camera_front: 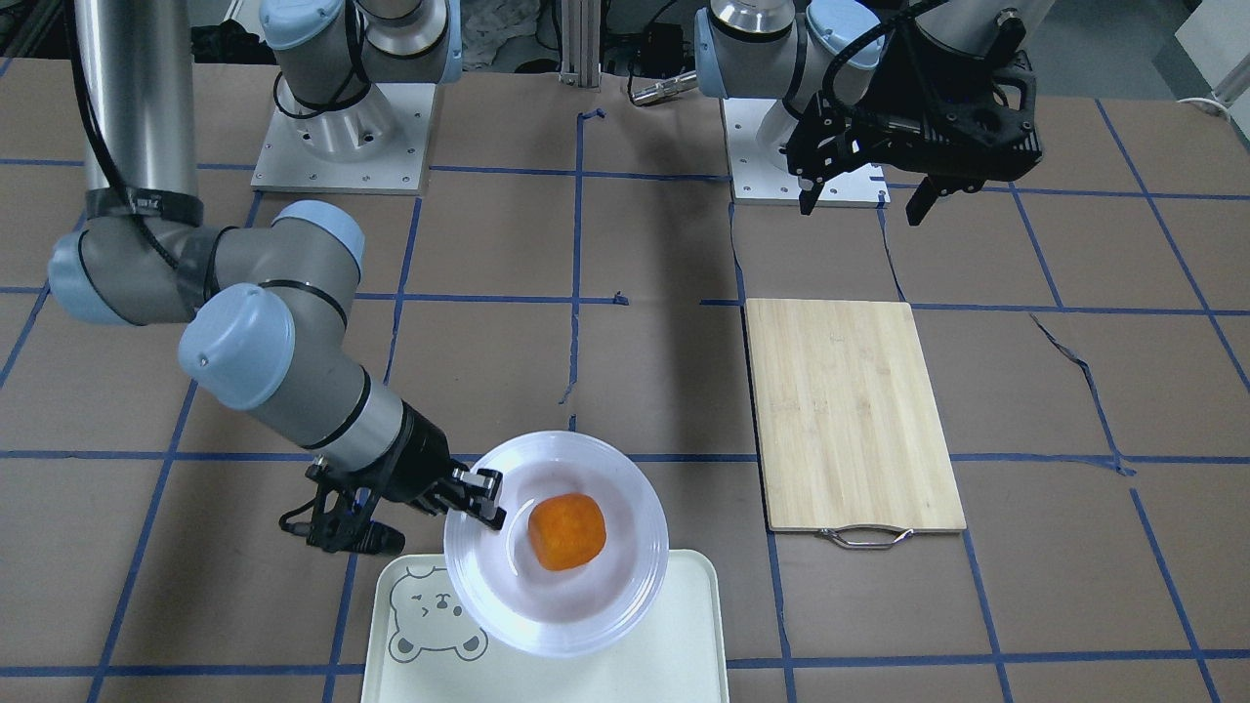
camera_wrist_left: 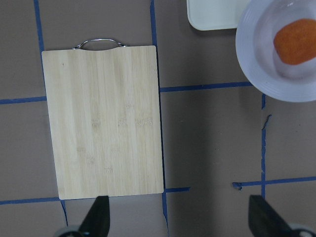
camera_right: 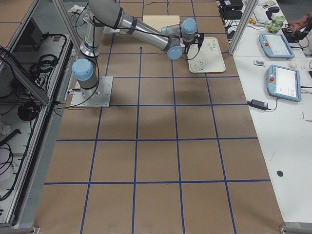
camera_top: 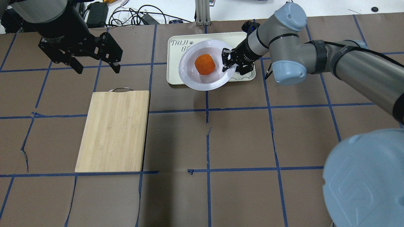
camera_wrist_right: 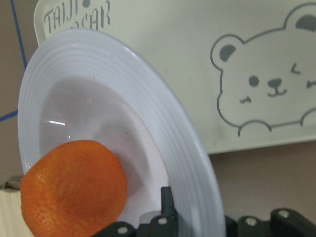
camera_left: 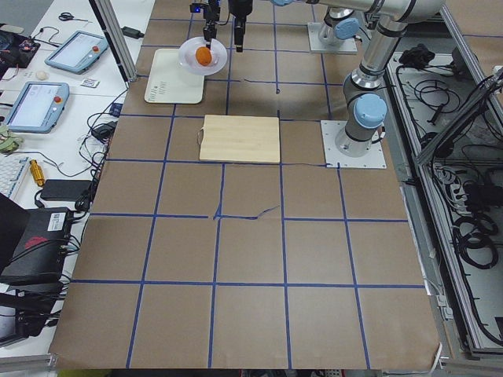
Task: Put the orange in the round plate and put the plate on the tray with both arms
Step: 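Slide the plate with the right gripper onto the bear tray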
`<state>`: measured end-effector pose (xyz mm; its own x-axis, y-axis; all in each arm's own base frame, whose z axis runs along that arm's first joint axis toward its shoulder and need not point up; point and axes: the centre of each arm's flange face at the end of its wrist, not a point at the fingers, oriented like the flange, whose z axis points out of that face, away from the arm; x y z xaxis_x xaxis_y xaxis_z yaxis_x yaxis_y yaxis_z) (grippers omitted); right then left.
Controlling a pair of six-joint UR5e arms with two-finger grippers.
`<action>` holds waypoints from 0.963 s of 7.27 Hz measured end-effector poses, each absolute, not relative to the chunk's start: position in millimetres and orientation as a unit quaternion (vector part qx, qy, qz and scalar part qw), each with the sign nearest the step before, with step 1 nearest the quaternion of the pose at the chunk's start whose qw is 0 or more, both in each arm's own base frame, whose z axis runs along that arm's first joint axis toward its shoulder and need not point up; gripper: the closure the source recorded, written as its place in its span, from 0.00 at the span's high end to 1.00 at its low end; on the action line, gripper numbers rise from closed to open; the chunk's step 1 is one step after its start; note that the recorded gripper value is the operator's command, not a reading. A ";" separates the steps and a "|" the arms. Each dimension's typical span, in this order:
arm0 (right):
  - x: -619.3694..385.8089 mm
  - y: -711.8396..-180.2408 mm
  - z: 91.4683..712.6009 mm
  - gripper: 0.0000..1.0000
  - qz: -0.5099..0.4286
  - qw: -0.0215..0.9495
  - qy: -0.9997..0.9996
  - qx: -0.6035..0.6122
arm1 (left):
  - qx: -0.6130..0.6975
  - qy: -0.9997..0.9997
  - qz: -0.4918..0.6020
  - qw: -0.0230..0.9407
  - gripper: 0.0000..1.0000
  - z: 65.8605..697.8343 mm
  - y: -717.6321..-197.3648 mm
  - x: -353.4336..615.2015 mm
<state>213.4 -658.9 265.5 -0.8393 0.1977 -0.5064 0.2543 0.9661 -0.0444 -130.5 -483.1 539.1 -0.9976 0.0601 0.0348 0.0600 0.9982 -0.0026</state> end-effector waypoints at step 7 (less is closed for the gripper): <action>215.9 -734.9 191.5 0.16 -0.041 0.260 0.955 0.137 | -0.029 -0.999 -0.002 0.018 1.00 536.9 -484.5 -129.2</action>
<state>215.9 -734.9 191.5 -0.8277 0.2401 -0.5072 0.2822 0.9593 -0.0065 -129.2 -484.5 536.9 -0.9977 0.0583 0.0352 0.0584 0.9983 0.0030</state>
